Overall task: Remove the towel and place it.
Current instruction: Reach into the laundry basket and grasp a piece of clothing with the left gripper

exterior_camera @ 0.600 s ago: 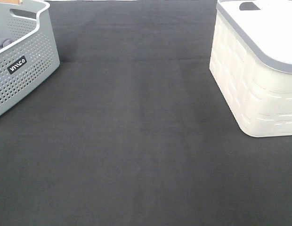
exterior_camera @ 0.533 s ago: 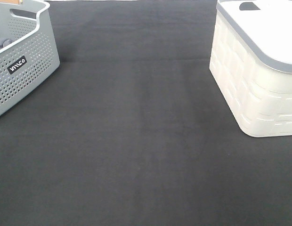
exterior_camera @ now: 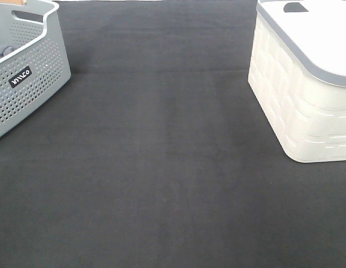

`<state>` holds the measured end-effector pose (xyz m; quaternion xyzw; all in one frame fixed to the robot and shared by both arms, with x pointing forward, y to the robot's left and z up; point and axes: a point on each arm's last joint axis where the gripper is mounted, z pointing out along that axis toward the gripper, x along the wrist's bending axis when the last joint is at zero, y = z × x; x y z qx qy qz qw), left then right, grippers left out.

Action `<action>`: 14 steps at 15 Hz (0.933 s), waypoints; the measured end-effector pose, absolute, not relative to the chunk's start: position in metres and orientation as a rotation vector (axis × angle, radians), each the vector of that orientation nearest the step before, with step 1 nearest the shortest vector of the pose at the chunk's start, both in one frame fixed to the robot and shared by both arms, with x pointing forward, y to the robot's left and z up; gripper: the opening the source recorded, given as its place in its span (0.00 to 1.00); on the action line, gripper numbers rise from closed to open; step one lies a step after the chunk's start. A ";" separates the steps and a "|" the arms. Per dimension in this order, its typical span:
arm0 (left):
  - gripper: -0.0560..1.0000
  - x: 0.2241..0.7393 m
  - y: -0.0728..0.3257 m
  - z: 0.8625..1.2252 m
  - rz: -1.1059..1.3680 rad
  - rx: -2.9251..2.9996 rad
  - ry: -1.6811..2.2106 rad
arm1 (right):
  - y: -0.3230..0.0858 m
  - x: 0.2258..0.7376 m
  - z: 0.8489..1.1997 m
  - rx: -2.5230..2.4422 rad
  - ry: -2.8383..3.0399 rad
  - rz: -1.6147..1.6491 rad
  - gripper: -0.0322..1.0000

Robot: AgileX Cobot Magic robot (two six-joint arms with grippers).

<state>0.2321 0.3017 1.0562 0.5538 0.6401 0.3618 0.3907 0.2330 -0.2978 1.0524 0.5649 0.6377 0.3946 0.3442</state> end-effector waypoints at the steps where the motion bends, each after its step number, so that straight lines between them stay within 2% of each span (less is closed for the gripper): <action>1: 0.85 0.232 0.302 1.056 0.919 1.407 1.626 | -0.298 0.233 1.052 1.467 1.657 1.026 0.64; 4: 0.85 0.232 0.302 1.056 0.919 1.407 1.626 | -0.298 0.233 1.052 1.466 1.659 1.027 0.67; 14: 0.85 0.232 0.302 1.056 0.919 1.407 1.626 | -0.298 0.233 1.052 1.467 1.658 1.028 0.68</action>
